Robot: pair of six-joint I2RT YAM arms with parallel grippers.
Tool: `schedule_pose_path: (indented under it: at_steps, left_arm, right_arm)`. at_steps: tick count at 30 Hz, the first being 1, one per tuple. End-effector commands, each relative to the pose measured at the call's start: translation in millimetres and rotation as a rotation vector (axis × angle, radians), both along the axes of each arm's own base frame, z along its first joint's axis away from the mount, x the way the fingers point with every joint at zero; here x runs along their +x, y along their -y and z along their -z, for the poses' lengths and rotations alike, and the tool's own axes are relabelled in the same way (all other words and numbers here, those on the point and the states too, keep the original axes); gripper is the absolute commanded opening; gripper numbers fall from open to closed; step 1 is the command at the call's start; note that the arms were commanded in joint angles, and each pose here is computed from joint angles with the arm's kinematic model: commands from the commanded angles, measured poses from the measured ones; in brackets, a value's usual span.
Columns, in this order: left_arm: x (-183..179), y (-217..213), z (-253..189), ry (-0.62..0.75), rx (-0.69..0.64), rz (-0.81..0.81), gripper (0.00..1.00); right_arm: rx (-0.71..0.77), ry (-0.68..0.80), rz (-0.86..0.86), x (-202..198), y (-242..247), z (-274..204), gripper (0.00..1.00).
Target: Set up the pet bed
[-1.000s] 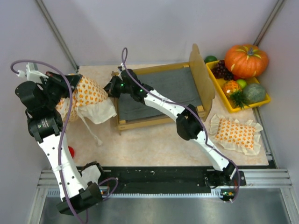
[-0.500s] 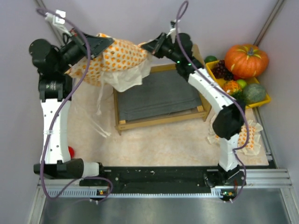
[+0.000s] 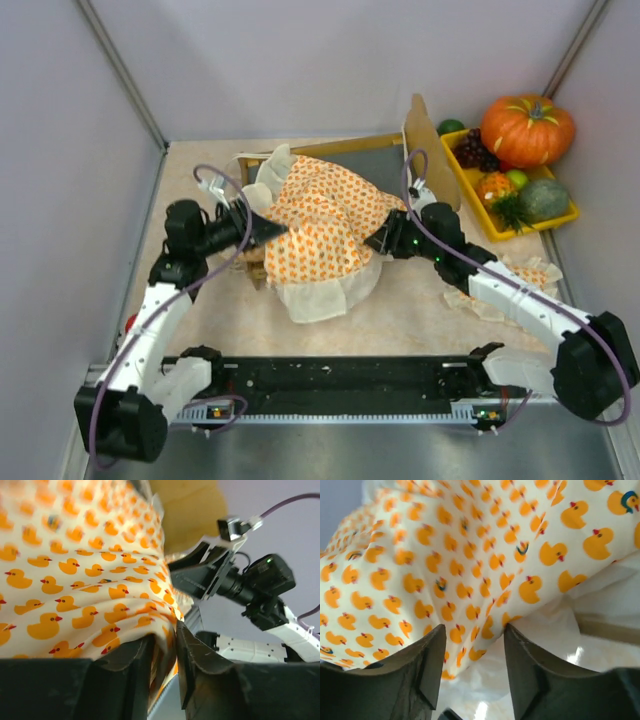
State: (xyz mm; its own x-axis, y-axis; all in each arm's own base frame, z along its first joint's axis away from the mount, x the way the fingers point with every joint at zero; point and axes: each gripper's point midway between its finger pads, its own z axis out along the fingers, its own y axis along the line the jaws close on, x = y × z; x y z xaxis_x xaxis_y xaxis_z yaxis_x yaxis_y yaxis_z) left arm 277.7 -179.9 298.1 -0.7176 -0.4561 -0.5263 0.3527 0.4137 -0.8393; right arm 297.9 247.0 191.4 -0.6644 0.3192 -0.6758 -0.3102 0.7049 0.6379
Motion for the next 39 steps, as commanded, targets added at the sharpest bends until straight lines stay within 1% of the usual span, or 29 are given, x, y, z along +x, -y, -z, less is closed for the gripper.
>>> schedule_pose_path:
  at_steps: [1, 2, 3, 4, 5, 6, 7, 8, 9, 10, 11, 12, 14, 16, 17, 18, 20, 21, 22, 24, 25, 26, 27, 28, 29, 30, 35, 37, 39]
  left_arm:
    - [-47, -5, 30, -0.069, -0.015, -0.038, 0.45]
    - [-54, -7, 37, -0.088, -0.007, -0.044, 0.58]
    - [-63, -10, 40, -0.078, 0.003, -0.059, 0.61]
    - [-71, -13, 53, -0.144, 0.021, -0.076, 0.65]
    - [-76, -16, 57, -0.154, 0.035, -0.092, 0.78]
    - [-83, -20, 60, -0.141, 0.058, -0.109, 0.83]
    - [-88, -27, 74, -0.203, 0.096, -0.154, 0.85]
    - [-92, -32, 81, -0.23, 0.118, -0.177, 0.87]
    - [-97, -36, 84, -0.222, 0.143, -0.192, 0.98]
    - [-94, -45, 91, -0.23, 0.179, -0.253, 0.98]
    - [-101, -52, 105, -0.287, 0.218, -0.284, 0.98]
    - [-101, -57, 106, -0.284, 0.231, -0.313, 0.98]
    - [-102, -68, 118, -0.331, 0.267, -0.382, 0.98]
    - [-100, -72, 125, -0.354, 0.278, -0.407, 0.98]
    - [-99, -75, 129, -0.372, 0.285, -0.425, 0.98]
    - [-97, -74, 137, -0.392, 0.279, -0.426, 0.98]
    - [-95, -71, 148, -0.421, 0.27, -0.42, 0.98]
    - [-93, -67, 154, -0.424, 0.254, -0.404, 0.98]
    - [-92, -66, 157, -0.425, 0.251, -0.398, 0.98]
    - [-92, -62, 166, -0.454, 0.237, -0.38, 0.99]
    - [-87, -60, 164, -0.428, 0.22, -0.379, 0.98]
    - [-85, -59, 165, -0.425, 0.208, -0.379, 0.98]
    - [-83, -58, 170, -0.431, 0.195, -0.38, 0.98]
    - [-75, -55, 163, -0.386, 0.168, -0.377, 0.98]
    - [-72, -54, 162, -0.374, 0.157, -0.378, 0.98]
    - [-70, -53, 163, -0.376, 0.141, -0.38, 0.98]
    - [-55, -50, 145, -0.286, 0.118, -0.373, 0.98]
    - [-53, -50, 141, -0.276, 0.12, -0.367, 0.93]
    - [-49, -48, 137, -0.247, 0.116, -0.362, 0.83]
  right_arm:
    - [-0.1, 0.122, 0.025, -18, 29, -29, 0.65]
    - [-0.144, 0.121, 0.051, -21, 40, -29, 0.69]
    - [-0.16, 0.174, 0.097, -15, 50, -45, 0.75]
    - [-0.189, 0.227, 0.104, -11, 58, -57, 0.8]
    - [-0.201, 0.245, 0.114, -8, 64, -65, 0.81]
    - [-0.187, 0.283, 0.1, -4, 62, -87, 0.82]
    - [-0.208, 0.305, 0.082, 2, 64, -94, 0.83]
    - [-0.234, 0.271, 0.048, 14, 57, -84, 0.83]
    - [-0.218, 0.288, -0.006, 17, 48, -100, 0.84]
    - [-0.228, 0.279, -0.037, 26, 44, -97, 0.84]
    - [-0.222, 0.273, -0.07, 31, 38, -99, 0.84]
    - [-0.226, 0.247, -0.091, 47, 29, -94, 0.85]
    - [-0.256, 0.239, -0.113, 62, 25, -86, 0.87]
    - [-0.289, 0.22, -0.176, 82, 13, -77, 0.9]
    - [-0.303, 0.212, -0.172, 93, 12, -73, 0.91]
    - [-0.315, 0.196, -0.176, 109, 8, -63, 0.91]
    - [-0.335, 0.171, -0.221, 123, 3, -47, 0.93]
    - [-0.327, 0.181, -0.216, 136, 3, -56, 0.93]
    - [-0.347, 0.134, -0.243, 149, 1, -28, 0.94]
    - [-0.357, 0.142, -0.247, 167, 1, -26, 0.95]
    - [-0.379, 0.115, -0.259, 177, 0, -4, 0.96]
    - [-0.39, 0.075, -0.277, 177, 0, 7, 0.97]
    - [-0.394, 0.103, -0.278, 187, -3, -3, 0.99]
    - [-0.404, 0.102, -0.286, 191, -4, 2, 0.99]
    - [-0.407, 0.096, -0.291, 198, -6, 10, 0.99]
    - [-0.404, 0.077, -0.31, 196, -8, 15, 0.99]
    - [-0.364, 0.03, -0.39, 187, -16, 35, 0.98]
    - [-0.336, 0.01, -0.427, 180, -20, 41, 0.96]
    - [-0.32, -0.012, -0.447, 175, -22, 47, 0.94]
